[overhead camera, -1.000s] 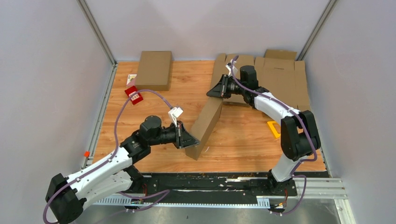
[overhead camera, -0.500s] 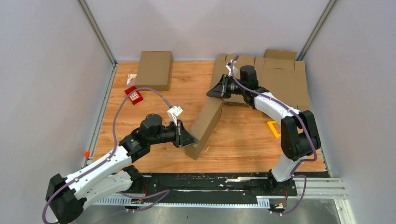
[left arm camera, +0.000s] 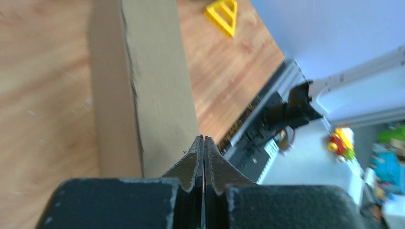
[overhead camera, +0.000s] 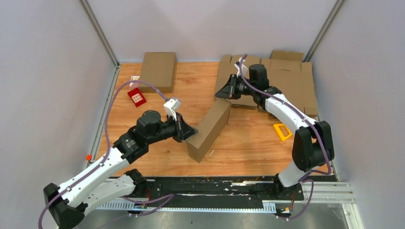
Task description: Fold the paper box
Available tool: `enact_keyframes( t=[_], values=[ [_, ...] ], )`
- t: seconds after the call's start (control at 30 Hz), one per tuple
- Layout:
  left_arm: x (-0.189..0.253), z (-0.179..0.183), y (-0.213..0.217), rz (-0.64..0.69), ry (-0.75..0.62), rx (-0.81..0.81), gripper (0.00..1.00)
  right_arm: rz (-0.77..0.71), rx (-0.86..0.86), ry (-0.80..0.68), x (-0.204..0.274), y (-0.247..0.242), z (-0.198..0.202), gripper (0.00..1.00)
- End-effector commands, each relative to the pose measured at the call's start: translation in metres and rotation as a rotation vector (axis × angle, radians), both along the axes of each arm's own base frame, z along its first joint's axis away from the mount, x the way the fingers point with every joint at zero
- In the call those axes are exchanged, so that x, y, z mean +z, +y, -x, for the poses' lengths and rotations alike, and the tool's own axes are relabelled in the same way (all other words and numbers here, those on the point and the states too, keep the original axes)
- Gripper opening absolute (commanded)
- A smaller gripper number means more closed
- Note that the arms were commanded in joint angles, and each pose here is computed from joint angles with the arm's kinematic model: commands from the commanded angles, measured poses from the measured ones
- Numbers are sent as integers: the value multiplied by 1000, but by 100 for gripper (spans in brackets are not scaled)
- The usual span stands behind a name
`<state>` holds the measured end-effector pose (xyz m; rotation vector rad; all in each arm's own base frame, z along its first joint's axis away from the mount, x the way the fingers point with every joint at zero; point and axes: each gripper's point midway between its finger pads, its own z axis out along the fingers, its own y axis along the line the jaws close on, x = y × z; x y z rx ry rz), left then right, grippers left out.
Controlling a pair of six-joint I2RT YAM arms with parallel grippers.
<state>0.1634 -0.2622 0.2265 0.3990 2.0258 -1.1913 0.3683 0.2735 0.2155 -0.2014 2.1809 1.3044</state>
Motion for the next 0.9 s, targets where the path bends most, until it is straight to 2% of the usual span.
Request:
enact_keyframes(
  t=[0.0, 0.07, 0.13, 0.27, 0.37, 0.4, 0.47, 0.5, 0.53, 0.57, 0.63, 0.7, 0.77, 0.87],
  values=[
    [42, -35, 31, -142, -200, 162, 4, 20, -32, -201, 62, -15, 1, 2],
    [56, -46, 45, -192, -261, 232, 6, 51, -72, -245, 68, -26, 4, 2],
    [69, -63, 71, -252, -323, 377, 9, 98, -136, -296, 70, -41, 7, 1],
    [70, -80, 115, -309, -347, 601, 40, 203, -293, -387, 65, -80, 18, 2],
    [54, -90, 122, -290, -297, 676, 83, 228, -387, -449, 62, -101, 28, 3],
    [35, -101, 132, -299, -265, 785, 100, 306, -555, -468, 57, -135, 32, 44],
    [25, -107, 138, -321, -272, 828, 100, 352, -761, -452, 52, -171, 32, 77],
    [21, -110, 139, -335, -290, 834, 100, 329, -895, -424, 50, -189, 33, 90],
    [16, -113, 139, -351, -315, 829, 100, 313, -986, -411, 43, -203, 36, 98],
    [10, -115, 139, -370, -340, 821, 100, 327, -994, -459, 39, -209, 41, 100],
    [-1, -120, 143, -418, -398, 827, 100, 372, -847, -688, 41, -198, 50, 100],
    [-11, -124, 146, -477, -460, 813, 100, 386, -751, -834, 32, -189, 60, 100],
    [-13, -127, 150, -531, -496, 808, 100, 424, -782, -864, 24, -198, 61, 100],
    [-21, -137, 179, -639, -528, 943, 100, 568, -816, -845, -1, -215, 52, 100]
  ],
)
